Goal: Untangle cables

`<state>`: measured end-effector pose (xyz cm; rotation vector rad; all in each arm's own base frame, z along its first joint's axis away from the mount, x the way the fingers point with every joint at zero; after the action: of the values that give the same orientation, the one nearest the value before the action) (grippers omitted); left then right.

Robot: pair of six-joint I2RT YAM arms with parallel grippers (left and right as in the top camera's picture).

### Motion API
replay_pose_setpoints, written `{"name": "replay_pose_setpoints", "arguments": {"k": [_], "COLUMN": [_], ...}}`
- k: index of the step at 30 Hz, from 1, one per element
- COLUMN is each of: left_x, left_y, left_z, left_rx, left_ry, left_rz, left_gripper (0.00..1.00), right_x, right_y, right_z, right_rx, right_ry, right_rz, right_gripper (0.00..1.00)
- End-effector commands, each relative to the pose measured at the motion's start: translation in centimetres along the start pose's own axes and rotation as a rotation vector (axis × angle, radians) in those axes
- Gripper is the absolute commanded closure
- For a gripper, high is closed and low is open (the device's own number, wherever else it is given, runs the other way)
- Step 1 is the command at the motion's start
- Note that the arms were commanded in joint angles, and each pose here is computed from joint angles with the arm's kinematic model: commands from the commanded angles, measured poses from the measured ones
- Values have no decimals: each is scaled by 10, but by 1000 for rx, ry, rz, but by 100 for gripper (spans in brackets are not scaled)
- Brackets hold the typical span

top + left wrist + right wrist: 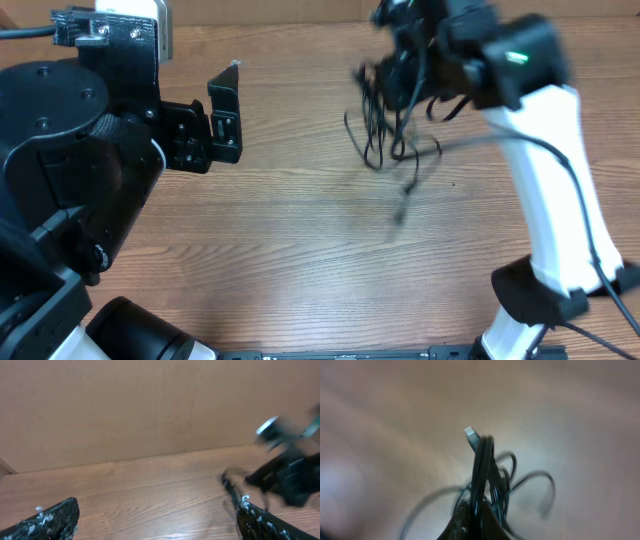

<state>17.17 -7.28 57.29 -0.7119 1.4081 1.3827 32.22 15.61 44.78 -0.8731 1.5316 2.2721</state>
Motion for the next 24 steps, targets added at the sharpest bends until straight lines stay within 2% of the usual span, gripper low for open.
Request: {"name": "replay_pose_setpoints", "arguments": {"k": [1, 3, 5, 7, 9, 11, 14, 16, 18, 24], "left_x": [-6, -26, -62, -78, -90, -90, -79, -74, -67, -26], "left_y": [5, 7, 16, 19, 20, 19, 13, 8, 0, -23], "left_z": [3, 8, 19, 22, 22, 22, 20, 19, 19, 17], "left_rx": [-22, -79, -190, -228, -270, -292, -279, -282, -302, -332], "left_ry": [-2, 47, 140, 129, 45, -17, -56, -73, -97, -155], "left_rz": [-54, -187, -427, -528, -598, -587, -499, -458, -412, -308], "left_gripper": [0, 0, 0, 0, 0, 0, 12, 11, 3, 0], "right_x": [-2, -13, -28, -35, -40, -43, -36, -26, -16, 37], "right_y": [153, 184, 213, 225, 237, 242, 238, 230, 221, 195], "right_z": [24, 28, 31, 34, 32, 32, 26, 17, 3, -31], "right_rx": [-97, -90, -69, -52, -29, -21, 20, 72, 121, 209], "right_ry": [39, 73, 106, 171, 200, 212, 221, 228, 203, 154], "right_rz": [-508, -697, -920, -1016, -1100, -1139, -1080, -994, -933, -932], "right_gripper": [96, 96, 96, 96, 96, 96, 96, 96, 96, 96]}}
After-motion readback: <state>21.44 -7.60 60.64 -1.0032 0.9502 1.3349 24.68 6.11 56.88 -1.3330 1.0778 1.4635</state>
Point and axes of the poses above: each gripper's point midway between its finger pads, its own y axis back along the fingers, its own z axis along the line the jaws close on, x = y × z, the point moved 10 cm from there along y, back along the fingers, and after that the axes turned 12 degrees about -y, right-handed, at the moved point
